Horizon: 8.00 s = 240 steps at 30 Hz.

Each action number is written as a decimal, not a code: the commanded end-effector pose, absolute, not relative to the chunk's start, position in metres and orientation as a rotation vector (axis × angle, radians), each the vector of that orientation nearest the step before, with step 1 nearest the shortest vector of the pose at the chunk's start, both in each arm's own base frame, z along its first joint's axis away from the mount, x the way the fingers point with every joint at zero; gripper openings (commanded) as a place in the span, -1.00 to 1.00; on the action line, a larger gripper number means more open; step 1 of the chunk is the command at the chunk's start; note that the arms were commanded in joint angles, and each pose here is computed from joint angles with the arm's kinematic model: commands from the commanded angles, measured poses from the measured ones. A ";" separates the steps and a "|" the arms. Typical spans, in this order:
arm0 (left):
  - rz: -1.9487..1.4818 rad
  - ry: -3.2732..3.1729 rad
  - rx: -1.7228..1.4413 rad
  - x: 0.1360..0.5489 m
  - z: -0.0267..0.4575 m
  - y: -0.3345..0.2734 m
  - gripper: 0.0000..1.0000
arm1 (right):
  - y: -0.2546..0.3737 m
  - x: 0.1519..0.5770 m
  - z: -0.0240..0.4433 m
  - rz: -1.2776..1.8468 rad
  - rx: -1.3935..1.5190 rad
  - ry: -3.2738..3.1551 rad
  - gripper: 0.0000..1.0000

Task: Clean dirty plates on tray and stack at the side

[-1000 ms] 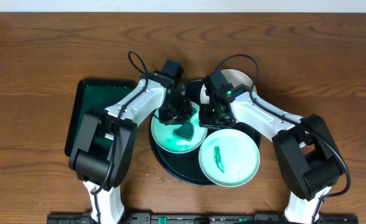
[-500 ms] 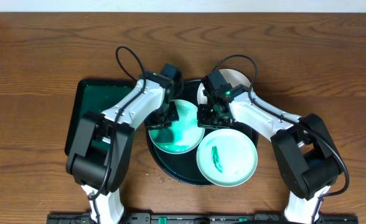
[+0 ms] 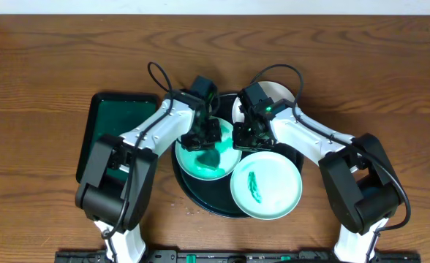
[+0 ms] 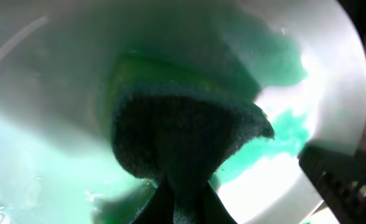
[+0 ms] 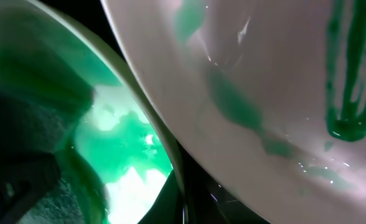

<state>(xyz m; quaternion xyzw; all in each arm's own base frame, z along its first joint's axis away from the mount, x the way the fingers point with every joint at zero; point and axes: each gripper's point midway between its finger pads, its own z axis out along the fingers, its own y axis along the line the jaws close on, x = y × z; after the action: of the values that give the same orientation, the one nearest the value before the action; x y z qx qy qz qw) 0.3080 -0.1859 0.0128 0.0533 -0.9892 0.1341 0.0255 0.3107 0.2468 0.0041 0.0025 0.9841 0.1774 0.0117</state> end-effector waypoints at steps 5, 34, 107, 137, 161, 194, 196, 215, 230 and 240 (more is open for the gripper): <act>-0.114 -3.233 0.533 0.359 0.015 -0.102 -0.86 | 0.252 0.314 0.004 0.563 -0.009 3.062 -0.98; -0.045 -3.230 0.438 0.348 0.008 -0.126 -0.85 | 0.252 0.314 0.004 0.564 -0.009 3.062 -0.97; 0.334 -3.083 0.288 0.320 0.000 -0.170 -0.86 | 0.252 0.314 0.004 0.565 -0.009 3.061 -0.98; 0.341 -3.121 0.604 0.354 0.036 -0.148 -0.86 | 0.250 0.315 0.003 0.551 -0.006 3.062 -0.98; 0.287 -3.289 0.926 0.362 0.163 0.005 -0.85 | 0.251 0.334 0.146 0.050 -0.417 2.488 -0.97; 0.236 -3.276 0.931 0.357 0.158 0.009 -0.86 | 0.276 0.285 0.184 -0.326 -0.657 2.188 -0.97; 0.236 -3.276 0.932 0.357 0.158 0.009 -0.86 | 0.264 0.294 0.183 -0.358 -0.618 2.205 -0.98; 0.216 -3.280 0.903 0.355 0.157 0.010 -0.86 | 0.266 0.306 0.205 -0.472 -0.679 2.067 -0.98; 0.204 -3.254 0.804 0.349 0.145 -0.010 -0.86 | 0.250 0.325 0.123 0.299 -0.418 2.735 -0.98; 0.211 -3.240 0.798 0.347 0.142 -0.021 -0.86 | 0.269 0.311 0.046 0.376 -0.411 2.961 -0.98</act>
<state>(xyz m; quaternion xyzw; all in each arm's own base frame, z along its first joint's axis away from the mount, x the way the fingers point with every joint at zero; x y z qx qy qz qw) 0.3514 -0.0157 0.1480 0.2400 -0.9618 0.0673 -0.1131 0.3119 0.2592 0.0411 -0.1493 0.9814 0.0963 0.0723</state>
